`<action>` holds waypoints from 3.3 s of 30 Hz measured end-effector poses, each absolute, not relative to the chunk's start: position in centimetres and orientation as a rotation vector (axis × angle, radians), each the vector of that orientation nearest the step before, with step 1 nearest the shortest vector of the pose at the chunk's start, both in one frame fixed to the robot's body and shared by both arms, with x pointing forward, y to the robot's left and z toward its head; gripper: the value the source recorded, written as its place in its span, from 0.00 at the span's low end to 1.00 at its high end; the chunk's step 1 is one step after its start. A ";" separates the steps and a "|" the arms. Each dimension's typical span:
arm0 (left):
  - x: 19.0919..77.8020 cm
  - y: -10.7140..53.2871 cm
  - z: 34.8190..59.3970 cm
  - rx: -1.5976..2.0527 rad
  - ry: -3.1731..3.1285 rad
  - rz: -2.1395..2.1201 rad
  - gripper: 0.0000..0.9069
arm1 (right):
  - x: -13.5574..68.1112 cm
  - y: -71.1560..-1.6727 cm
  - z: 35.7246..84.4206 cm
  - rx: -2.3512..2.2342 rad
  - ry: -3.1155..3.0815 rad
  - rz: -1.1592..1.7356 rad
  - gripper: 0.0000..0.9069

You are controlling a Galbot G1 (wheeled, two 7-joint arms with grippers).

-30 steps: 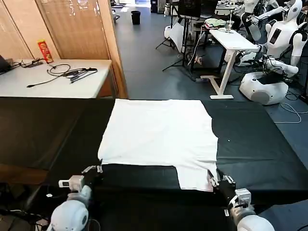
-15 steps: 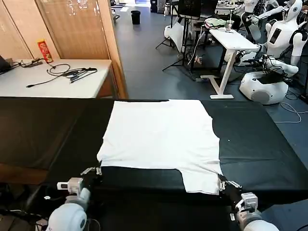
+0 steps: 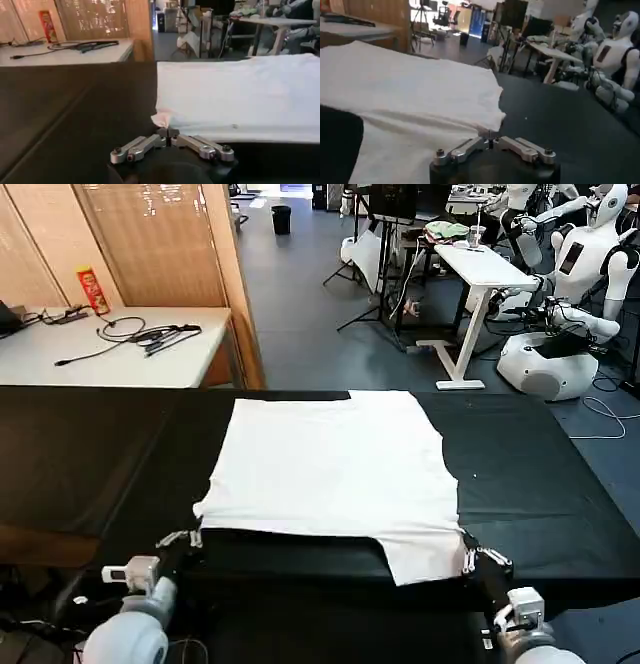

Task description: Fold and organize the clothes.

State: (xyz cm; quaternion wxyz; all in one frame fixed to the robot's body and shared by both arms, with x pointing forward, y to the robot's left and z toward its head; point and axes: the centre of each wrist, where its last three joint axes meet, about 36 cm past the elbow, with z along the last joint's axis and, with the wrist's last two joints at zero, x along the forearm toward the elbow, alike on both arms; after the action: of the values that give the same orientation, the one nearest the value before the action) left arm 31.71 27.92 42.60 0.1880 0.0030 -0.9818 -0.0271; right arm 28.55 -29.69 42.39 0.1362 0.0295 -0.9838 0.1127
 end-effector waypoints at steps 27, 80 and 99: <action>42.9 28.3 43.1 -0.078 -2.831 -0.211 0.00 | 43.3 -27.5 40.4 0.036 -3.010 0.251 0.00; 42.9 29.0 39.3 -0.073 -2.718 -0.140 0.00 | 41.0 -29.9 40.1 0.004 -2.589 0.270 0.00; 39.9 27.9 40.2 -0.053 -2.736 -0.068 0.97 | 39.6 -30.1 39.9 0.014 -2.576 0.287 0.00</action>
State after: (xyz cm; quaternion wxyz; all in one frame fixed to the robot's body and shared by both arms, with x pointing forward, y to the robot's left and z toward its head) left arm 39.92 27.92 40.18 0.2006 -0.0190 -0.9792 -0.0244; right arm 39.56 -30.13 39.90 0.2711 0.0052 -0.9566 0.1065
